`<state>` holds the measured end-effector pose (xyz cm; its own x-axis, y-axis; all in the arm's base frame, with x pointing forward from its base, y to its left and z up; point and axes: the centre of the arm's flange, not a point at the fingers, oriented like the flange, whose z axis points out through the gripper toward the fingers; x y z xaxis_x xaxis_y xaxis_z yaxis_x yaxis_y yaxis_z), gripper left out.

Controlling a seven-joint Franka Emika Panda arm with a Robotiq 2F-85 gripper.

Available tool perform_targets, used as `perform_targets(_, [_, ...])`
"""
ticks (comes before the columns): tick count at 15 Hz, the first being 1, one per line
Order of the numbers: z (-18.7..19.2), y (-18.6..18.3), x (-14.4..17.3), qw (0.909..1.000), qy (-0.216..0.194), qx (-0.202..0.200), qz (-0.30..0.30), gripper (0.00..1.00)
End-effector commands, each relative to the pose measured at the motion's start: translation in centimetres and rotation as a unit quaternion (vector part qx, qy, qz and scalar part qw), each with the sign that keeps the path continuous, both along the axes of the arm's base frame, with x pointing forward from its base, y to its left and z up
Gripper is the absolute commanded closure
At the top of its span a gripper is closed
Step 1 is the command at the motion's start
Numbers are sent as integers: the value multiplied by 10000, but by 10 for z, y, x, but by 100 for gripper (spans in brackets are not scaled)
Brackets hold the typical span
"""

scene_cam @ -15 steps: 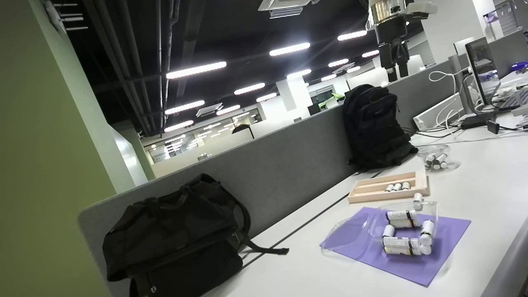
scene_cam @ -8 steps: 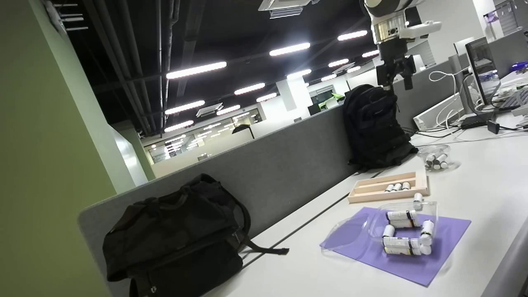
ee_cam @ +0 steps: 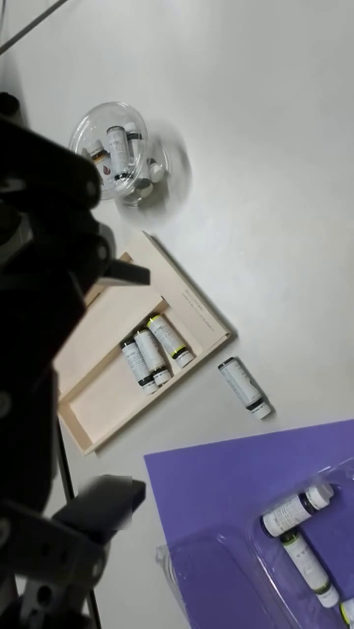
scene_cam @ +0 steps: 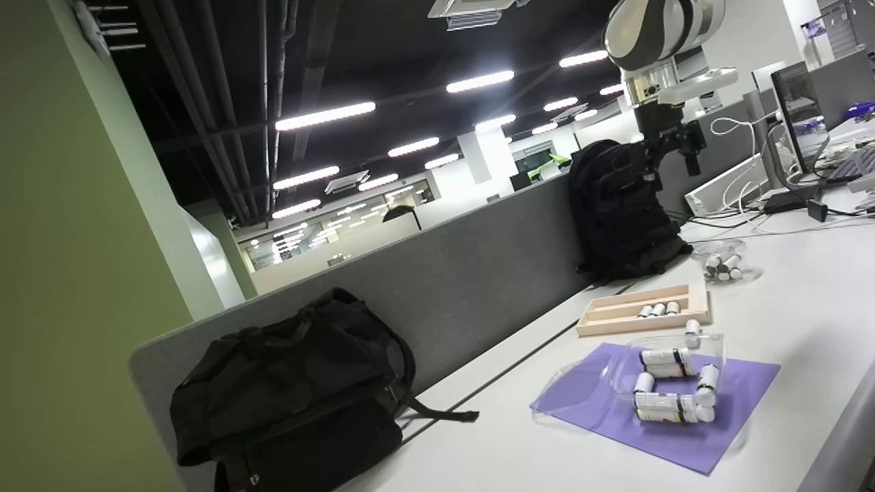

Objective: Pick up the bottle from the table and put it in the wooden tray.

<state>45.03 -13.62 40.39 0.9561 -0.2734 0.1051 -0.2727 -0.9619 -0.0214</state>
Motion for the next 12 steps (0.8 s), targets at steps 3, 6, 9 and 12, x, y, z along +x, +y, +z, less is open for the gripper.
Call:
perform_targets(3, [-17,7,2,9984,-213,166,-500,0])
perform_targets(6, [-53,24,2,9904,-356,384,-1276,0])
perform_targets(9, [-83,30,3,9779,-455,655,-1935,0])
perform_targets(12, [-111,28,11,9628,-405,991,-2480,0])
